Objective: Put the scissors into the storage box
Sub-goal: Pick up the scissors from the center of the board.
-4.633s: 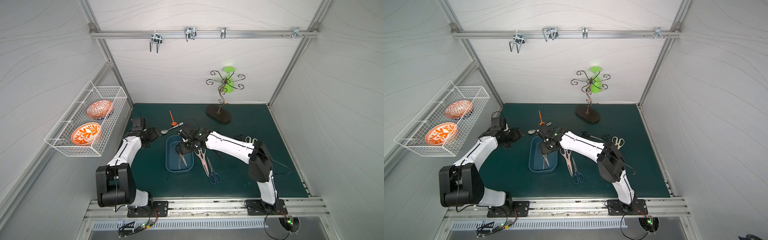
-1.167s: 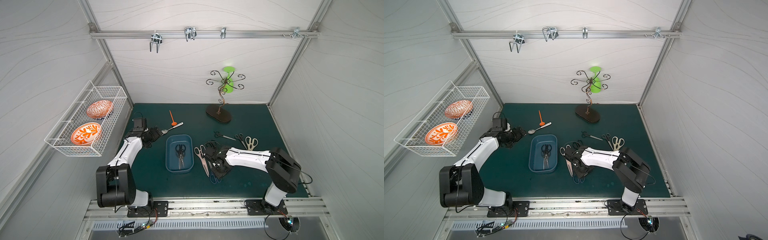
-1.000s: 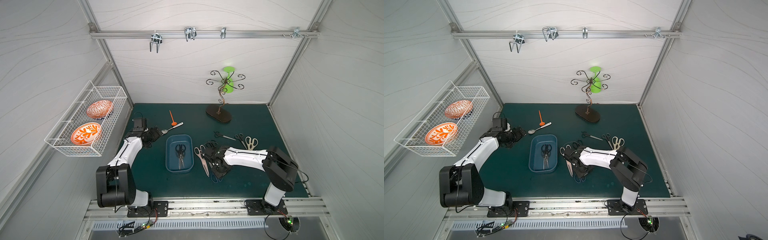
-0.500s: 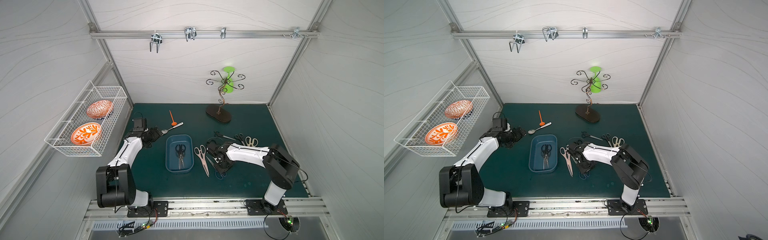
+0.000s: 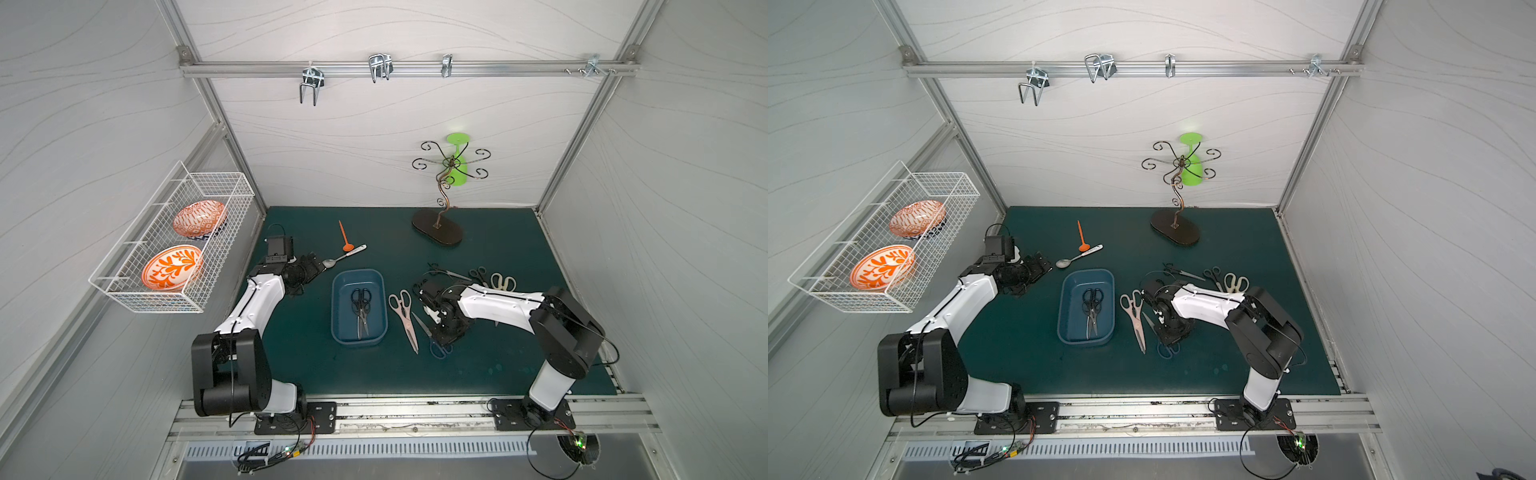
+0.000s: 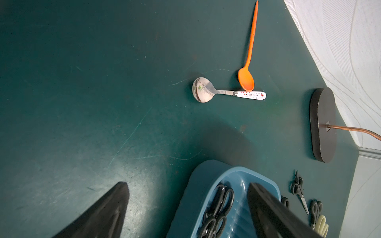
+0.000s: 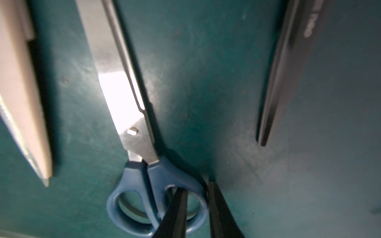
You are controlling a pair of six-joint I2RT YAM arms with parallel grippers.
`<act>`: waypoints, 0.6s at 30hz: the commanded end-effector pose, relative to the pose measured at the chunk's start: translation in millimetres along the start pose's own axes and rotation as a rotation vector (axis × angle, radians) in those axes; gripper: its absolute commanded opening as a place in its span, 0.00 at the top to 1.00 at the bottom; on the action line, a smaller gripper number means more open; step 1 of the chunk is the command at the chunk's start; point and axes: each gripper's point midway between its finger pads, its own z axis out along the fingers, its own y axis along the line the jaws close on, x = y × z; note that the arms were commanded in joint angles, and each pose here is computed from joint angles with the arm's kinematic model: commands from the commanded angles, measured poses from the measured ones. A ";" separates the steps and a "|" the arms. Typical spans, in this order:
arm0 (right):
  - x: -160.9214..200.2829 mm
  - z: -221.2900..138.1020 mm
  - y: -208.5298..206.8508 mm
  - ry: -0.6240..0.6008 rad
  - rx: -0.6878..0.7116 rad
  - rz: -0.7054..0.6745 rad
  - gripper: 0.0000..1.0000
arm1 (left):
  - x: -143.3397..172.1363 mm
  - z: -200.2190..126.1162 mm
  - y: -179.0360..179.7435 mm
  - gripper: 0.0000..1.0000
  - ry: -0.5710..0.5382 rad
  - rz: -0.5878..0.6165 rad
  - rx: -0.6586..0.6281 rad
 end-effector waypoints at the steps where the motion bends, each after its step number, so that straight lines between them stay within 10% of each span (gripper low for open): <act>1: 12.0 14.4 -11.8 0.058 0.043 0.003 0.91 | -5.8 -8.2 -3.7 0.06 -0.035 0.031 0.006; 18: 0.2 -14.4 -14.0 -0.020 0.042 -0.030 1.00 | -5.3 -6.9 -2.1 0.06 -0.031 0.030 -0.002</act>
